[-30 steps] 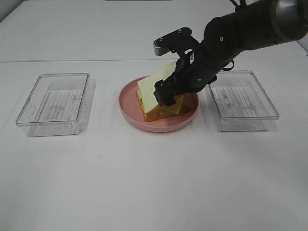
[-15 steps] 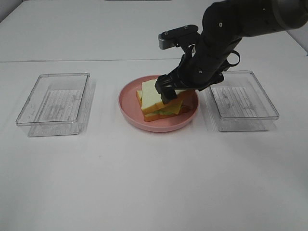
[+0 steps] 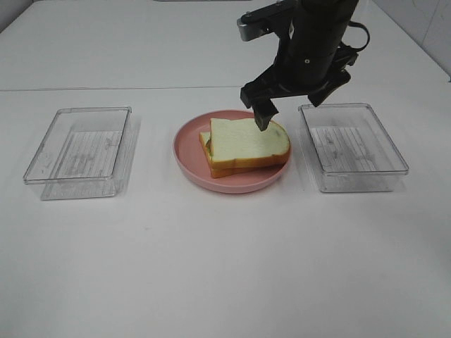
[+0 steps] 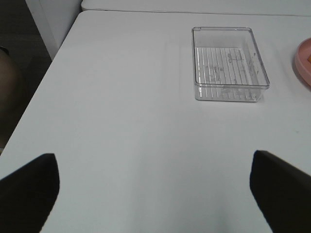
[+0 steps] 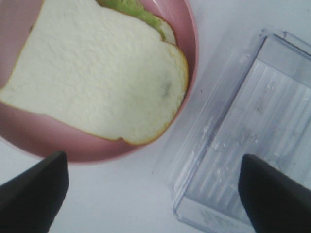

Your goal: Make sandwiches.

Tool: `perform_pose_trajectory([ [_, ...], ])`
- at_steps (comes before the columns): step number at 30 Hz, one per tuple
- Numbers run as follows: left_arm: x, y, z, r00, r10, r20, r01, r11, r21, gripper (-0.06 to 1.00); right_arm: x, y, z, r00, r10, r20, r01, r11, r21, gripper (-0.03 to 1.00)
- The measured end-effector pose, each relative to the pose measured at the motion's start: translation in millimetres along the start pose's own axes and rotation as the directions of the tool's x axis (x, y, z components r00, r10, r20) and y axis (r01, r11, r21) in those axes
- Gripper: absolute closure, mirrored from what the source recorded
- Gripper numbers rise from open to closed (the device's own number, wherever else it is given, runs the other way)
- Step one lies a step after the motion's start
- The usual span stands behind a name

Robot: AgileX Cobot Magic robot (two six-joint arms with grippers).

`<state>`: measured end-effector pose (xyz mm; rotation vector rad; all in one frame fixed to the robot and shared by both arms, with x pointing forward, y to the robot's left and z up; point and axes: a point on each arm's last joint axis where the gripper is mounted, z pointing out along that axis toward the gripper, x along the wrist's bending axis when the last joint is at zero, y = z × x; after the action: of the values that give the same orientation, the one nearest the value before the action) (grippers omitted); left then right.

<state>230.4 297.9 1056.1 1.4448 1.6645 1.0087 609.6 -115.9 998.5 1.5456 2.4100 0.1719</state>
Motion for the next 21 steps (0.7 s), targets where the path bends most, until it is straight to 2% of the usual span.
perform_pose_trajectory([
  [6, 0.0, 0.0, 0.0, 1.000, 0.000, 0.000, 0.000, 1.000, 0.000, -0.04, -7.0, -2.5, -26.2, 0.999, -0.020, 0.029, 0.016, 0.990, 0.140, 0.04],
  [12, 0.0, 0.0, 0.0, 1.000, 0.000, 0.000, 0.000, 1.000, 0.000, -0.04, -10.0, -5.9, -44.0, 0.999, -0.028, 0.023, 0.025, 0.992, 0.126, 0.04],
  [15, 0.0, 0.0, 0.0, 1.000, 0.000, 0.000, 0.000, 1.000, 0.000, -0.04, -9.1, -15.9, -54.7, 1.000, -0.019, -0.013, 0.021, 0.992, 0.126, 0.04],
  [16, 0.0, 0.0, 0.0, 1.000, 0.000, 0.000, 0.000, 1.000, 0.000, -0.04, -9.3, -25.1, -64.3, 0.999, -0.016, -0.034, 0.020, 0.992, 0.121, 0.04],
  [21, 0.0, 0.0, 0.0, 1.000, 0.000, 0.000, 0.000, 1.000, 0.000, -0.04, -13.0, -57.3, -80.7, 0.999, -0.020, -0.043, 0.026, 0.991, 0.135, 0.04],
])
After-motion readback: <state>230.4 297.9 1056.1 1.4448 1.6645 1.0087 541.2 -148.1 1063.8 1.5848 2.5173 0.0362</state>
